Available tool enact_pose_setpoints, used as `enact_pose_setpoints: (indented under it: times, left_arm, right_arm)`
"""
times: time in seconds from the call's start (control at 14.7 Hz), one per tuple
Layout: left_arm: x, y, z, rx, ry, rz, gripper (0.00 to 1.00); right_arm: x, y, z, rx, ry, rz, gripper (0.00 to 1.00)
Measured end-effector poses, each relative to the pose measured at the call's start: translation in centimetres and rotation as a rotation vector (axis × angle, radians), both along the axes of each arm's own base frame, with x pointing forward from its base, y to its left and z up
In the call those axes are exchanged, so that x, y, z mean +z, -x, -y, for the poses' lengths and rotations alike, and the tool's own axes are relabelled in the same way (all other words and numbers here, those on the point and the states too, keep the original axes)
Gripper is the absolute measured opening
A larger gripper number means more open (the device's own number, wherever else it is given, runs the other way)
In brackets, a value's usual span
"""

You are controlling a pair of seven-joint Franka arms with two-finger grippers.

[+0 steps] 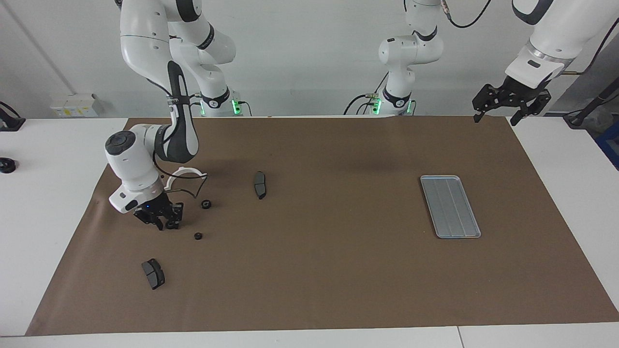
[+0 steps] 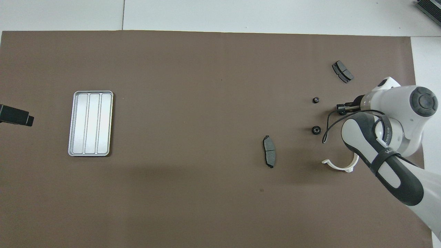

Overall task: Pick bearing gear from pile to tray
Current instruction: 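Grasp the small black bearing in the pile with the right gripper, then carry the bearing to the table center and release it with the right gripper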

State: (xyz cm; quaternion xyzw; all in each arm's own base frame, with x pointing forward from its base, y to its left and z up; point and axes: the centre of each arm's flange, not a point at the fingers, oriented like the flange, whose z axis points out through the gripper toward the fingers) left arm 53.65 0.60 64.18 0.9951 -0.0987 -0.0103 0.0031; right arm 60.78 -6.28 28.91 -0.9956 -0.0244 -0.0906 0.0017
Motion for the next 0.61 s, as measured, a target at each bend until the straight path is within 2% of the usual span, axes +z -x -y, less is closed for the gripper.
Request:
enact_pose_setpoints:
  times: [0.41, 0.61]
  left_arm:
    - [0.0, 0.0, 0.0, 0.0, 0.0, 0.0, 1.0]
    - [0.0, 0.0, 0.0, 0.0, 0.0, 0.0, 1.0]
  right_arm:
    - [1.2, -0.7, -0.4, -0.027, -0.011, 0.001, 0.34]
    - [5.9, -1.9, -3.0, -0.098, -0.057, -0.031, 0.34]
